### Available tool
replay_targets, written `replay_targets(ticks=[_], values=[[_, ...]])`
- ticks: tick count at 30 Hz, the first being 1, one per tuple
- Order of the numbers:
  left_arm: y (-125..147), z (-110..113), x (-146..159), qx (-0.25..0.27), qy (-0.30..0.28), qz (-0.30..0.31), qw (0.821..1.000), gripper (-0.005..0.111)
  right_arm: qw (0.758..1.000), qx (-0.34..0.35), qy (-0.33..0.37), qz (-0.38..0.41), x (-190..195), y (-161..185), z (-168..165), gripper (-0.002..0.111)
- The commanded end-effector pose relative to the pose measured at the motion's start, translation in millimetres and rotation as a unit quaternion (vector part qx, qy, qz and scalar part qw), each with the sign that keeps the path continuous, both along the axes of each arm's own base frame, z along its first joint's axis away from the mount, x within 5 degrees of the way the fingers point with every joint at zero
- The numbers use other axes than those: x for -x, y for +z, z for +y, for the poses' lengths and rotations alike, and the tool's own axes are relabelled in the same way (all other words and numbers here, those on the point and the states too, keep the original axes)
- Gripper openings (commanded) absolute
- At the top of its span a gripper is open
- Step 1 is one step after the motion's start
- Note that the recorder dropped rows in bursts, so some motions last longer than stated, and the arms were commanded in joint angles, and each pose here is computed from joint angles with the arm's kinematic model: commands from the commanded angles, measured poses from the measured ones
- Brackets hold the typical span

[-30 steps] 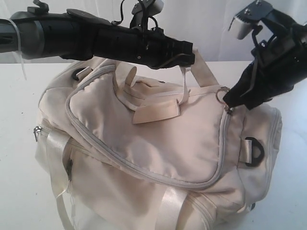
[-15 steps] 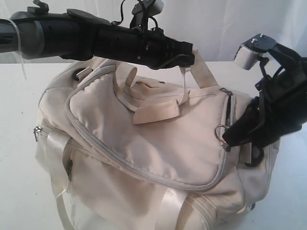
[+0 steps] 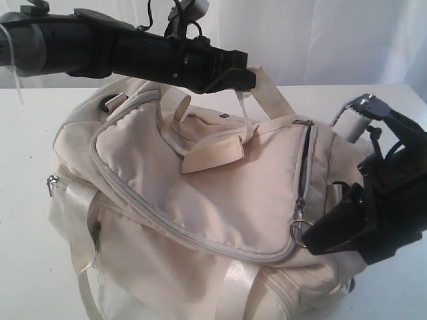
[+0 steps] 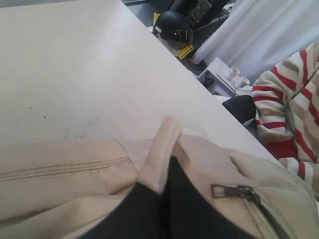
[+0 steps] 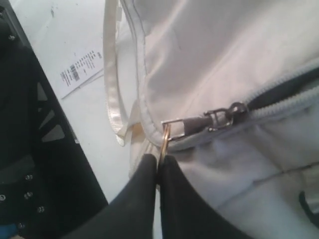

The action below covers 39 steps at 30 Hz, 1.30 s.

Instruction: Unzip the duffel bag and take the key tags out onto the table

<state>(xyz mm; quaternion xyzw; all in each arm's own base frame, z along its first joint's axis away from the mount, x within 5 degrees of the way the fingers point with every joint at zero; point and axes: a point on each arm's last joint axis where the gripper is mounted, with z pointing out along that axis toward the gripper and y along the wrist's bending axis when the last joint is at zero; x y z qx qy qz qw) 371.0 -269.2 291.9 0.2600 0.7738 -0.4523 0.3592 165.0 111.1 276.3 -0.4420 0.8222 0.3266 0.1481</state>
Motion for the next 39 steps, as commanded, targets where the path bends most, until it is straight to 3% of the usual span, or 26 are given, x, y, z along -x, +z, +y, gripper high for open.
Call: replay_targets(ticks=[1, 9, 21, 34, 36, 39], values=[[9.7, 7.1, -3.1, 0.014, 0.018, -0.003, 1.0, 0.0, 0.999, -0.038, 0.019, 0.022, 10.3, -6.5, 4.3, 0.0], [9.7, 8.0, -5.3, 0.012, 0.03, -0.007, 0.999, 0.0, 0.995, -0.033, 0.063, 0.063, 33.1, -26.5, 16.4, 0.0], [9.7, 7.4, -4.0, 0.013, 0.023, -0.004, 1.0, 0.0, 0.998, -0.06, 0.019, -0.002, 44.0, -43.9, 54.8, 0.0], [8.5, 6.3, 0.0, 0.005, -0.003, -0.006, 1.0, 0.0, 0.999, -0.038, -0.008, -0.003, 44.5, -67.6, 85.7, 0.0], [6.7, 6.9, 0.2, -0.008, -0.007, -0.013, 1.0, 0.0, 0.999, -0.041, -0.012, -0.006, 44.5, -65.2, 85.3, 0.005], [3.0, 8.1, 1.1, -0.037, -0.019, -0.027, 0.999, 0.006, 0.999, -0.049, -0.012, -0.01, 45.8, -59.5, 84.4, 0.028]])
